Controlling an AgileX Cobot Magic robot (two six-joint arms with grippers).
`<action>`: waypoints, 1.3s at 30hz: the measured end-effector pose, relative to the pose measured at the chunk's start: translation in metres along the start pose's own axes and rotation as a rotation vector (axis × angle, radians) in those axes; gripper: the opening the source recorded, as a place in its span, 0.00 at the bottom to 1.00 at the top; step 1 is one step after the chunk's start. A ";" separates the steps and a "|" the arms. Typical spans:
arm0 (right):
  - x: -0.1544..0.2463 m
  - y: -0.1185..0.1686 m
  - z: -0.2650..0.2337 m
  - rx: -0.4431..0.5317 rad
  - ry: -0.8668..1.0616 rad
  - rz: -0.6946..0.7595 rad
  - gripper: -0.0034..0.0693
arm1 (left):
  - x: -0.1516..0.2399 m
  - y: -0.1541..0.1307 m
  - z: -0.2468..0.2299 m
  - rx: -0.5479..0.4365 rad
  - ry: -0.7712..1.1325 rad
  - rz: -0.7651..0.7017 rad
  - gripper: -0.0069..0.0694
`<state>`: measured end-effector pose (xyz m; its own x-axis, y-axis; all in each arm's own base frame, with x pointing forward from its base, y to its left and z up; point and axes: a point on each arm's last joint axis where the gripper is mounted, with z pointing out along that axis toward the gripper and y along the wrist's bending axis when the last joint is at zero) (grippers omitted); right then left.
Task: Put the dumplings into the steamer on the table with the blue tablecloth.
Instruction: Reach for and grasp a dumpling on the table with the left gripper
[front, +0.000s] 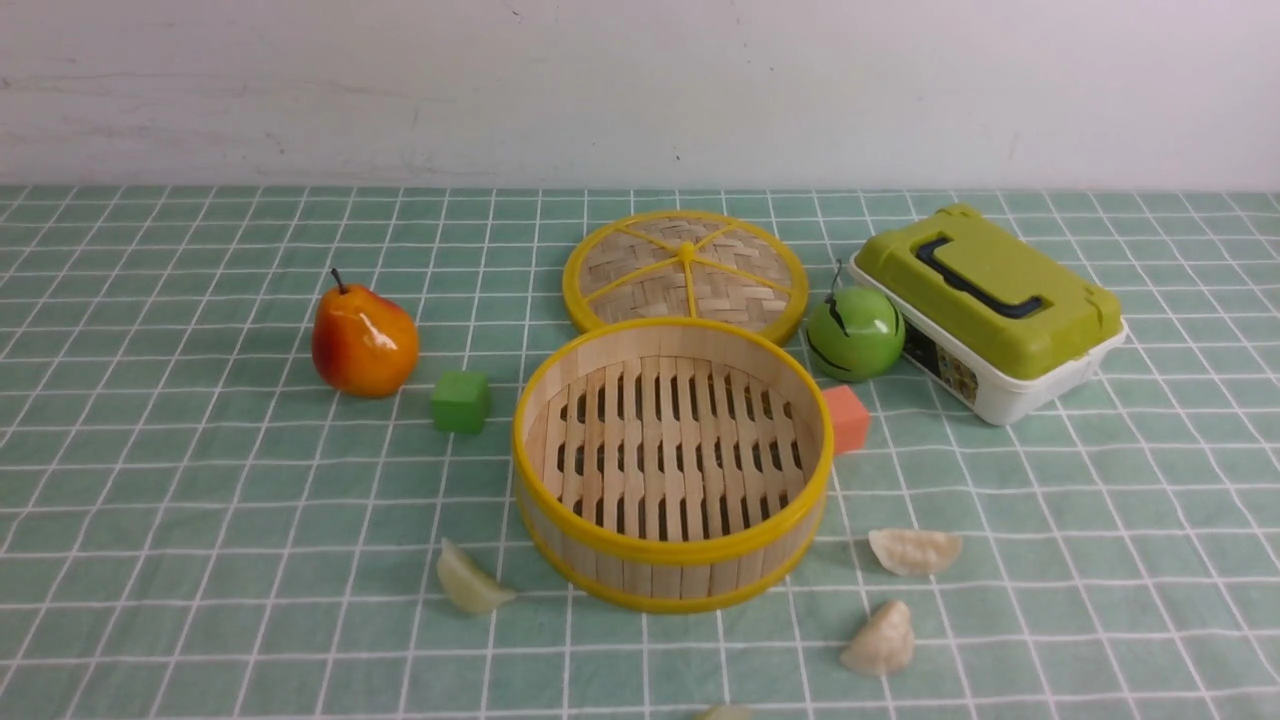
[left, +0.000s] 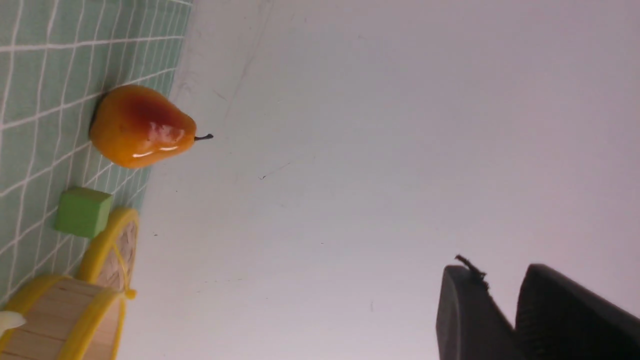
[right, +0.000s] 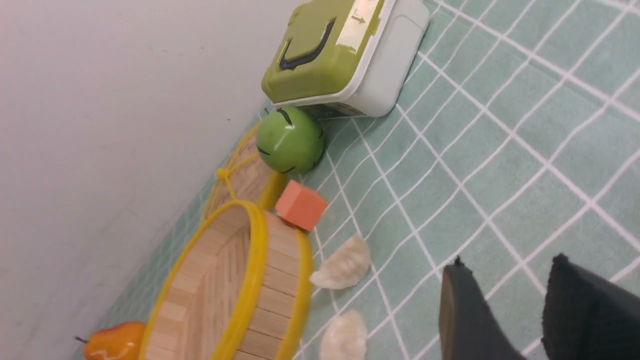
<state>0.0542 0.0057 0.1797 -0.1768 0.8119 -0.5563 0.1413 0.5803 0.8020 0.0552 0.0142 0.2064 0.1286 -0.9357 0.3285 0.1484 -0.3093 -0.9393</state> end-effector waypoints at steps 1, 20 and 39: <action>-0.004 0.005 -0.002 -0.012 -0.011 -0.053 0.36 | 0.003 0.001 0.000 -0.015 0.028 0.052 0.30; -0.069 0.171 0.063 -0.030 0.699 -0.968 0.02 | 0.092 -0.103 0.066 -0.552 0.909 1.417 0.07; -0.024 0.189 0.080 -0.180 0.925 -1.249 0.03 | 0.163 0.043 0.182 -1.149 1.187 1.523 0.17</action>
<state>0.1630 0.1007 0.3274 -0.6131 -0.5182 -0.5963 -0.6480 0.7616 0.0044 0.2610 -0.1209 0.2373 -0.9691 -0.0053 -0.2465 0.0296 0.9900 -0.1377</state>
